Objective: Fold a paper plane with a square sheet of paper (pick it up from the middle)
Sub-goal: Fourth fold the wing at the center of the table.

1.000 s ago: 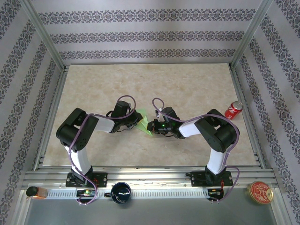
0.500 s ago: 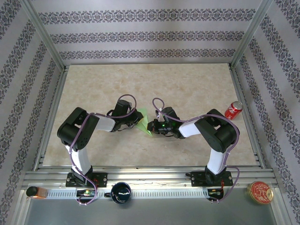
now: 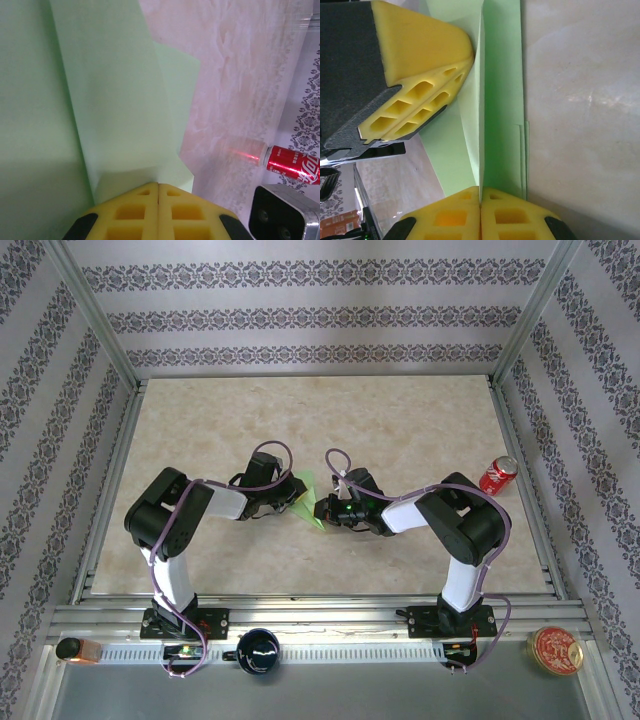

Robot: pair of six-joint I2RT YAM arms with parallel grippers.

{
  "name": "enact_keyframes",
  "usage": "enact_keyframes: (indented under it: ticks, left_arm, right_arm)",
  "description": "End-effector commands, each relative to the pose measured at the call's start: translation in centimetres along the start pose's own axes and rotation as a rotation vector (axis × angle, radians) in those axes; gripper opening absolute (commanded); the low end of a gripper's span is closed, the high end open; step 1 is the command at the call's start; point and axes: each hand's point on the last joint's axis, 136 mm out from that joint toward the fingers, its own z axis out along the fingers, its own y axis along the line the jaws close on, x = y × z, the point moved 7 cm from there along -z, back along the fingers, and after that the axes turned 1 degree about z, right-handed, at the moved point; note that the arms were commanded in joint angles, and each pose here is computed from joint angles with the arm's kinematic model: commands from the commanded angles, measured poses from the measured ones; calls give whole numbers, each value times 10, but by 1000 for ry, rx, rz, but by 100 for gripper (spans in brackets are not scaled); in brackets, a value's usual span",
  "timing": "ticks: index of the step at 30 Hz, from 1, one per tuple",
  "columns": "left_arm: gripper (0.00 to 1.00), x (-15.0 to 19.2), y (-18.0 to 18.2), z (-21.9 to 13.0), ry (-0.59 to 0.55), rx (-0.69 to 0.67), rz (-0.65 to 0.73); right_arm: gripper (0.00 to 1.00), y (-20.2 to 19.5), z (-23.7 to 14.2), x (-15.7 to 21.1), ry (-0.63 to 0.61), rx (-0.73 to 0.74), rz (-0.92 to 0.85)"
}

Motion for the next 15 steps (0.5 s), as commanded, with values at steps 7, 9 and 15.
enact_keyframes:
  ticks: [7, 9, 15]
  left_arm:
    - [4, -1, 15, 7, 41, -57, 5]
    - [4, 0, 15, 7, 44, -54, 6]
    - [4, 0, 15, 9, 57, -55, 12]
  right_arm:
    - [13, -18, 0, 10, 42, 63, 59]
    - [13, -19, 0, 10, 42, 65, 63]
    - [14, -16, -3, 10, 38, 52, 65]
